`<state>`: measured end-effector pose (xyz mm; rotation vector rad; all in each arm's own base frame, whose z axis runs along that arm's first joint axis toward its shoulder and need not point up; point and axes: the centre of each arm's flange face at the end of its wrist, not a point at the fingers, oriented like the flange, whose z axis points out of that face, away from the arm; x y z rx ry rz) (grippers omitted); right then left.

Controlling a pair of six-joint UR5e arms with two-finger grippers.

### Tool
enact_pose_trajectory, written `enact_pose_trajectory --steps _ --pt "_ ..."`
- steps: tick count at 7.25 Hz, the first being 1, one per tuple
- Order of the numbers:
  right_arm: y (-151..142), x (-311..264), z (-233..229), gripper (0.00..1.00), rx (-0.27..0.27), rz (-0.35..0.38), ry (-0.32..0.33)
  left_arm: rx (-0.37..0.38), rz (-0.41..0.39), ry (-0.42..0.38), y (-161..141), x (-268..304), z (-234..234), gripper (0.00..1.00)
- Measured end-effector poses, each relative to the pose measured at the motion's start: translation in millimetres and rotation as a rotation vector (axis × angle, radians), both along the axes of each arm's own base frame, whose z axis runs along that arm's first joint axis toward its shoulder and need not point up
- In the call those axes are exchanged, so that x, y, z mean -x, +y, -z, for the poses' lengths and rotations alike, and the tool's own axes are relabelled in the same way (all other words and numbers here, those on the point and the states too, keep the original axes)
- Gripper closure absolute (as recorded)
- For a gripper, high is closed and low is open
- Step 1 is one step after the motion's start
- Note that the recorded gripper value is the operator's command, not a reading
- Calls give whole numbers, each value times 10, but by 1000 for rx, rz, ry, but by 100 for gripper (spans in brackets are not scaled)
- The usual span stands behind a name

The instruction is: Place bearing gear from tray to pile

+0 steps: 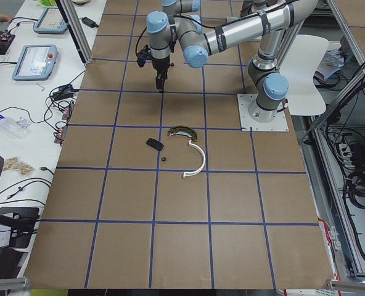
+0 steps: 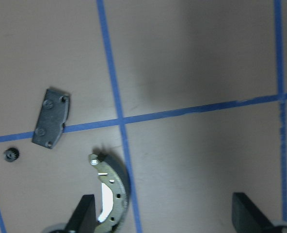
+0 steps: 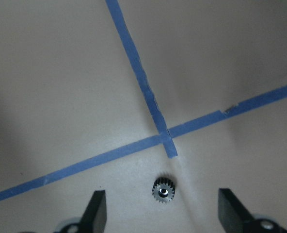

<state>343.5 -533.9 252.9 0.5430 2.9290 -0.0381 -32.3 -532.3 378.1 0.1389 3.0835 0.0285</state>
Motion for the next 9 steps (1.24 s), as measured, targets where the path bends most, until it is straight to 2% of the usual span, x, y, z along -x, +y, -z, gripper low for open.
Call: enact_pose_trajectory --steps 2,3,4,6,7,8,9 --pt "-408 300 -741 9 -18 -37 25 -6 -55 44 58 799 99 0" --pt "-539 470 -1164 8 -35 -50 52 -16 -92 59 92 1221 206 0" --pt "-556 674 -1601 3 -39 -53 87 -14 -128 66 99 1605 352 0" --pt "-209 1293 -2550 2 -24 -77 131 17 -147 90 62 2364 851 0" --pt "10 1528 -2829 5 -30 -101 159 23 -148 98 53 2643 1127 3" --pt "149 1664 -2877 7 -61 -142 201 11 -149 96 50 2791 1396 3" --pt "240 1730 -2775 2 -99 -180 228 -8 -146 90 52 2885 1645 3"
